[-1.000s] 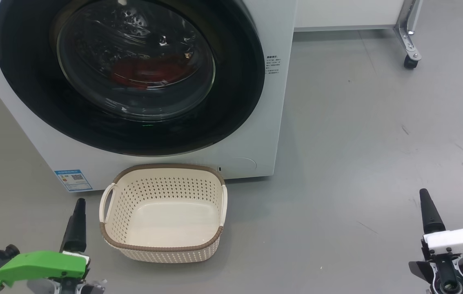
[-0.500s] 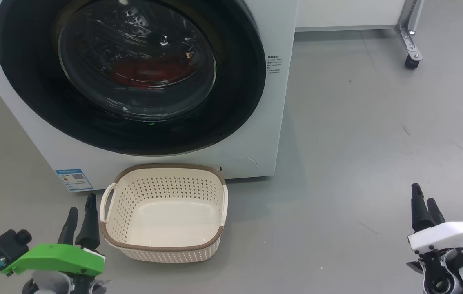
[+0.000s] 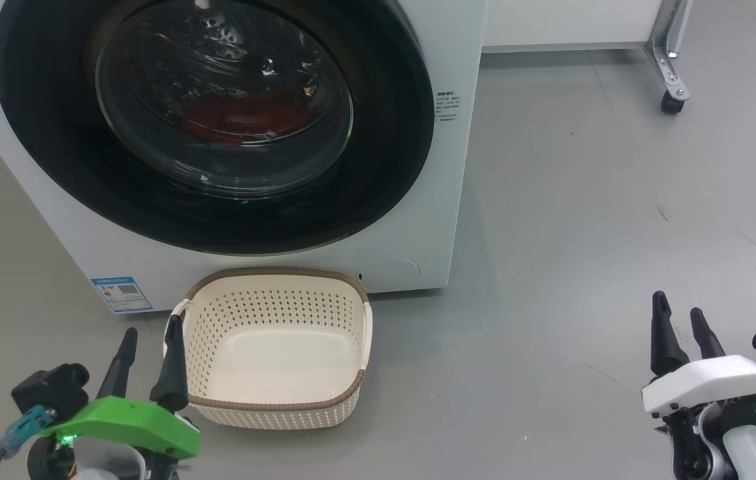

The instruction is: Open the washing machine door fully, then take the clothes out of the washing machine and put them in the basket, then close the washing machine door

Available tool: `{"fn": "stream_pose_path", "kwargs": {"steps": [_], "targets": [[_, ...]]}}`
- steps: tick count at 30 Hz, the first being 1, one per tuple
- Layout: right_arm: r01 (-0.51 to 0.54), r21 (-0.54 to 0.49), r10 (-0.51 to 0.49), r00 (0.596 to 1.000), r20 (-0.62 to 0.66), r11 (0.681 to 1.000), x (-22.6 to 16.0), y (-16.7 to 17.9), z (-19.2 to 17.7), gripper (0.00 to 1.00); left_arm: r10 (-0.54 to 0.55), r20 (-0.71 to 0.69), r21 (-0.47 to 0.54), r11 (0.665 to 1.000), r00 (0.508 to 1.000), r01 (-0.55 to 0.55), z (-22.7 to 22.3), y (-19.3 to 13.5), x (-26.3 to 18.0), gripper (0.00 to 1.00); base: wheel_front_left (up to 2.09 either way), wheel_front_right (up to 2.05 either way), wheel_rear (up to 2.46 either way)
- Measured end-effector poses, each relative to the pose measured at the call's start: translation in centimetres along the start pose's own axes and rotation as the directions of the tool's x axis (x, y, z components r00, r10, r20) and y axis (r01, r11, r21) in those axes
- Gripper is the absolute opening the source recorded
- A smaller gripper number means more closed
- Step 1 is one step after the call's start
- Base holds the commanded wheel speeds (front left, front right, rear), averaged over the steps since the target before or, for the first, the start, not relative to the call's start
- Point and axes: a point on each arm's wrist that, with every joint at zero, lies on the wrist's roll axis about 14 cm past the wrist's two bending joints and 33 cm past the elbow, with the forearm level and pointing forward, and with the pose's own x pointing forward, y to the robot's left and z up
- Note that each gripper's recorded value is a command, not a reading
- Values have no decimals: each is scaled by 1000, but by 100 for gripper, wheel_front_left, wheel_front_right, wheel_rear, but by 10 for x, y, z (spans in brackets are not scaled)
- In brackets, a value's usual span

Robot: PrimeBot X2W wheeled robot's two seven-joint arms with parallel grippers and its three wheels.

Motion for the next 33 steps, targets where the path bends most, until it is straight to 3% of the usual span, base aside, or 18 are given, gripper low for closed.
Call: {"fn": "stream_pose_path", "kwargs": {"steps": [17, 33], "targets": [[-47, -225, 49, 999, 2, 973, 0, 15, -8, 100, -40, 14, 227, 973, 999, 36, -6, -13, -2, 100, 0, 0, 0], [-88, -417, 107, 994, 22, 905, -1, 30, -13, 100, -69, 44, 407, 912, 997, 45, -9, -22, -4, 100, 0, 0, 0]]}}
